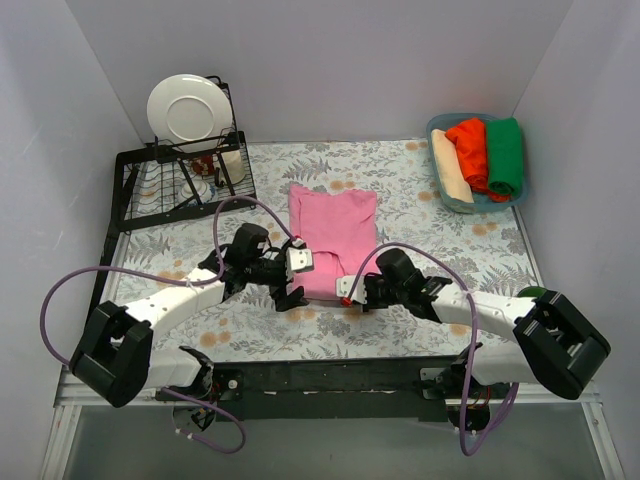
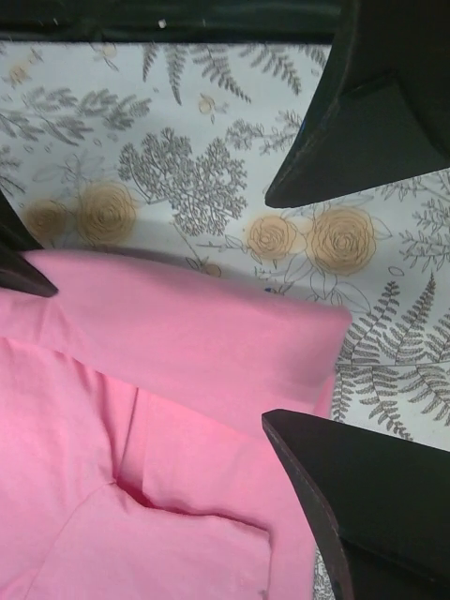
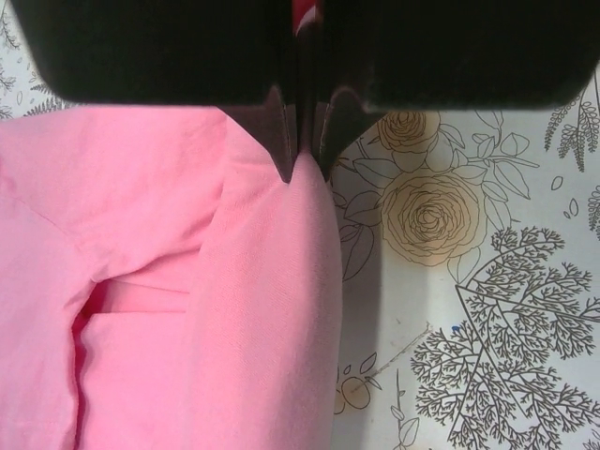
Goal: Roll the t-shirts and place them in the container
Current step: Roll the T-shirt to the center of the board.
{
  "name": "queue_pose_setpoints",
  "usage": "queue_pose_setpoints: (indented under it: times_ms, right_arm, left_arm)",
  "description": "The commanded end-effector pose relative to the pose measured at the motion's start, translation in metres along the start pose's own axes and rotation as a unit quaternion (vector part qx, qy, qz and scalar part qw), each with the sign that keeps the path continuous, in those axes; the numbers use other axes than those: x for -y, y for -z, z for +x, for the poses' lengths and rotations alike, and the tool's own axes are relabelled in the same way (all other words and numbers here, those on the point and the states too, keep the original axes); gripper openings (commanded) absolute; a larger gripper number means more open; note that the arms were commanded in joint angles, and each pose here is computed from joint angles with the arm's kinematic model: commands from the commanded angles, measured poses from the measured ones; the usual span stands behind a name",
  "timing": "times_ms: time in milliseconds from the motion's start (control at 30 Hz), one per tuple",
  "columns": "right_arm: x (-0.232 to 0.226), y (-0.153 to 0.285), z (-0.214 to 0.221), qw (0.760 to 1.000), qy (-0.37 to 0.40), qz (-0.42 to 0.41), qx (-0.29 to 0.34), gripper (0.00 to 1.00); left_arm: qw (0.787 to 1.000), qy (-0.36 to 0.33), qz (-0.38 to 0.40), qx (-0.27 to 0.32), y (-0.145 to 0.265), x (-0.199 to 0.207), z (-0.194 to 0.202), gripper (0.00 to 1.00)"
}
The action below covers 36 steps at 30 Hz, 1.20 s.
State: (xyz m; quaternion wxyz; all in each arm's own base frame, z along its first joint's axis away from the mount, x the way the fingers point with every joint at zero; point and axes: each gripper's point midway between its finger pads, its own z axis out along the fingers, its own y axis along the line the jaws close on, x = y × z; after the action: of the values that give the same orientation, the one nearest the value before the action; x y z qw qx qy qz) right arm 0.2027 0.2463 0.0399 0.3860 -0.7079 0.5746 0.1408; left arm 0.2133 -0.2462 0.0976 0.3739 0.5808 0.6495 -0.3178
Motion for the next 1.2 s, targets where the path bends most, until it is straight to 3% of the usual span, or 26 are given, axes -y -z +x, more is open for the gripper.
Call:
queue_pose_setpoints:
  times_ms: [0, 200, 433, 467, 500, 600, 633, 700, 733, 933, 1167]
  right_arm:
    - [0.001, -0.002, -0.012, 1.0, -0.014, -0.013, 0.016, 0.05]
    - [0.007, -0.002, -0.011, 0.999, -0.049, -0.011, 0.014, 0.04]
    - [0.007, -0.005, -0.008, 0.998, -0.065, -0.024, 0.011, 0.05]
    - [0.006, -0.006, -0.008, 0.997, -0.064, -0.03, 0.011, 0.05]
    - [0.004, -0.006, -0.005, 0.997, -0.066, -0.034, 0.007, 0.05]
    - [0.001, -0.006, -0.003, 0.996, -0.072, -0.058, 0.0, 0.06]
    - [-0.002, -0.003, 0.0, 0.994, -0.084, -0.071, -0.011, 0.05]
    - [0.01, 0.003, -0.007, 0.992, -0.095, -0.08, -0.004, 0.05]
    - [0.013, 0.006, -0.008, 0.991, -0.099, -0.085, -0.003, 0.05]
    - [0.022, 0.028, -0.017, 0.984, -0.102, -0.143, 0.01, 0.06]
    - [0.019, 0.036, -0.033, 0.963, -0.149, -0.223, 0.036, 0.06]
  left_arm:
    - [0.996, -0.077, -0.043, -0.005, -0.01, -0.016, 0.004, 0.89]
    - [0.994, -0.103, -0.016, -0.028, -0.025, -0.002, 0.036, 0.83]
    - [0.991, -0.132, -0.022, -0.022, -0.043, -0.013, 0.041, 0.72]
    - [0.991, -0.131, -0.02, -0.024, -0.044, -0.013, 0.041, 0.67]
    - [0.99, -0.135, -0.017, -0.026, -0.045, -0.013, 0.041, 0.46]
    - [0.992, -0.113, 0.008, -0.059, -0.043, -0.01, 0.047, 0.17]
    - [0.992, -0.085, 0.032, -0.087, -0.038, 0.001, 0.058, 0.12]
    - [0.993, -0.064, 0.047, -0.089, -0.033, -0.002, 0.041, 0.01]
    - [0.991, -0.027, 0.068, -0.11, -0.024, 0.008, 0.045, 0.0]
    - [0.986, 0.043, 0.091, -0.131, 0.005, 0.023, 0.019, 0.0]
    - [0.969, 0.164, 0.125, -0.138, 0.01, 0.031, 0.01, 0.0]
